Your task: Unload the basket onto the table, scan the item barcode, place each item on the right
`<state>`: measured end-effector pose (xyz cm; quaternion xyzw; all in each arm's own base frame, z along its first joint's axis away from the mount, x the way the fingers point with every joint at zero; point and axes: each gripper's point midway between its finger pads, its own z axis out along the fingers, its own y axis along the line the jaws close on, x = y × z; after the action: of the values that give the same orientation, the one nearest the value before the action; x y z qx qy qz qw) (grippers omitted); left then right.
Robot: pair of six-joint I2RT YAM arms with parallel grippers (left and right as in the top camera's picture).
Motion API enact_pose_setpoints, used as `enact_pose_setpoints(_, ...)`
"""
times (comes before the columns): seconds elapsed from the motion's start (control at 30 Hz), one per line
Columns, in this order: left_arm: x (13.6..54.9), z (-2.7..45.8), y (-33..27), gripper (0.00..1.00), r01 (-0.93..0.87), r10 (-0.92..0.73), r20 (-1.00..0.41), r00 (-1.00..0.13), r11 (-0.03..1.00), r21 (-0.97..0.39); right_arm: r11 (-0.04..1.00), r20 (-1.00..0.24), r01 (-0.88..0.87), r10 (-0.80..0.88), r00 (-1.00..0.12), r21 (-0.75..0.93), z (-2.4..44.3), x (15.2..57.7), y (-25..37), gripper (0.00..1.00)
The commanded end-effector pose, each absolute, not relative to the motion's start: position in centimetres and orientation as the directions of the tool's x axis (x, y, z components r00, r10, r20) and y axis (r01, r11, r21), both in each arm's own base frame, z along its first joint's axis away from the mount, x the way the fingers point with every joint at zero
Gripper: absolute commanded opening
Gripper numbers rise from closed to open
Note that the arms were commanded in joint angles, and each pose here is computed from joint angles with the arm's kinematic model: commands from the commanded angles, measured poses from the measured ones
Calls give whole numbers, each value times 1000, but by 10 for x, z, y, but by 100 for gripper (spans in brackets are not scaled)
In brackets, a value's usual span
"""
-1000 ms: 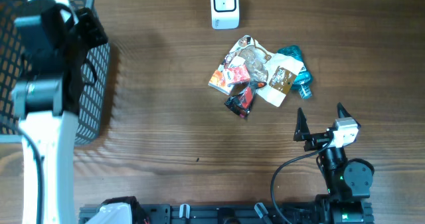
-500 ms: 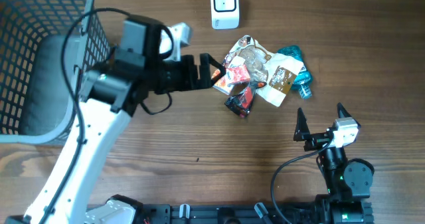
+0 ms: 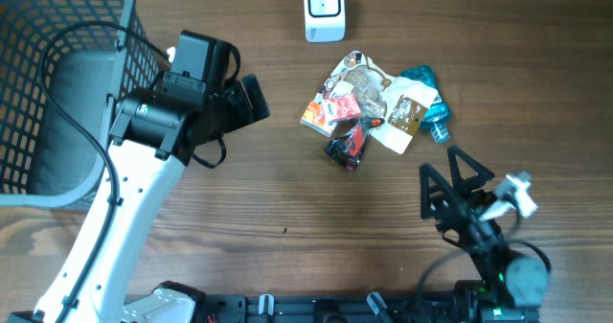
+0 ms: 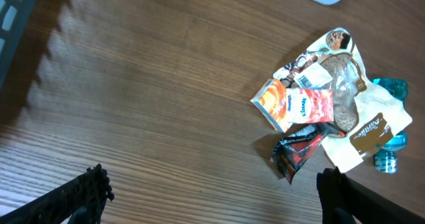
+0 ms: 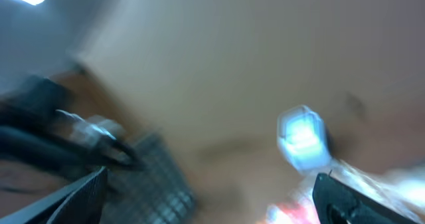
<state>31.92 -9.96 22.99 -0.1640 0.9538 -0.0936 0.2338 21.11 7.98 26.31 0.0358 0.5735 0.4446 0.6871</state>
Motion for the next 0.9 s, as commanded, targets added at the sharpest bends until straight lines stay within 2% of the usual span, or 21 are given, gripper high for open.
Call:
enact_pose_setpoints(0.0, 323, 233, -92, 100, -302, -389, -434, -813, 918, -256, 525, -732, -661, 679, -53, 535, 317, 187, 88, 100)
enact_pose_setpoints(0.1, 327, 235, -91, 100, -306, -391, -452, -802, 918, -251, 684, -847, -554, 525, -78, 475, 340, 199, 87, 100)
enact_pose_setpoints(0.17, 327, 234, -91, 100, -306, -390, -451, -803, 918, -251, 783, -908, -460, 361, -213, 419, 344, 219, 88, 100)
enact_pose_setpoints(0.2, 327, 234, -91, 100, -306, -390, -451, -803, 918, -251, 812, -906, -423, 288, -311, 403, 343, 233, 88, 100)
enact_pose_setpoints(0.27, 327, 234, -91, 100, -306, -390, -451, -803, 918, -251, 831, -881, -388, 229, -415, 399, 348, 257, 88, 100)
enact_pose_setpoints(0.4, 327, 234, -91, 100, -306, -390, -451, -802, 918, -251, 745, -764, -378, 265, -588, 549, 329, 305, 107, 100)
enact_pose_setpoints(0.43, 327, 234, -91, 100, -306, -390, -451, -802, 918, -251, 753, -730, -337, 267, -628, 565, 314, 314, 105, 100)
enact_pose_setpoints(0.5, 327, 234, -91, 100, -306, -390, -451, -803, 918, -251, 812, -561, -124, 274, -782, 570, 253, 331, 91, 100)
enact_pose_setpoints(0.53, 327, 234, -91, 100, -306, -390, -451, -802, 918, -251, 836, -508, -101, 228, -831, 539, 234, 334, 90, 99)
enact_pose_setpoints(0.6, 327, 234, -91, 100, -306, -390, -451, -802, 918, -251, 853, -414, -75, 172, -894, 516, 206, 341, 96, 100)
enact_pose_setpoints(0.7, 327, 234, -91, 100, -306, -390, -451, -802, 918, -251, 840, -250, 21, 185, -951, 542, 163, 343, 120, 100)
enact_pose_setpoints(0.73, 327, 234, -91, 100, -306, -390, -451, -802, 918, -251, 845, -227, 19, 166, -960, 535, 153, 343, 129, 97)
enact_pose_setpoints(0.77, 327, 234, -91, 100, -306, -390, -451, -803, 918, -251, 864, -212, 16, 141, -967, 502, 139, 344, 137, 90)
enact_pose_setpoints(0.83, 327, 234, -91, 100, -306, -390, -451, -802, 918, -251, 924, -156, 150, 215, -964, 351, 106, 341, 136, 77)
enact_pose_setpoints(0.87, 327, 234, -91, 100, -306, -391, -451, -802, 918, -251, 938, -142, 210, 256, -956, 275, 89, 339, 140, 77)
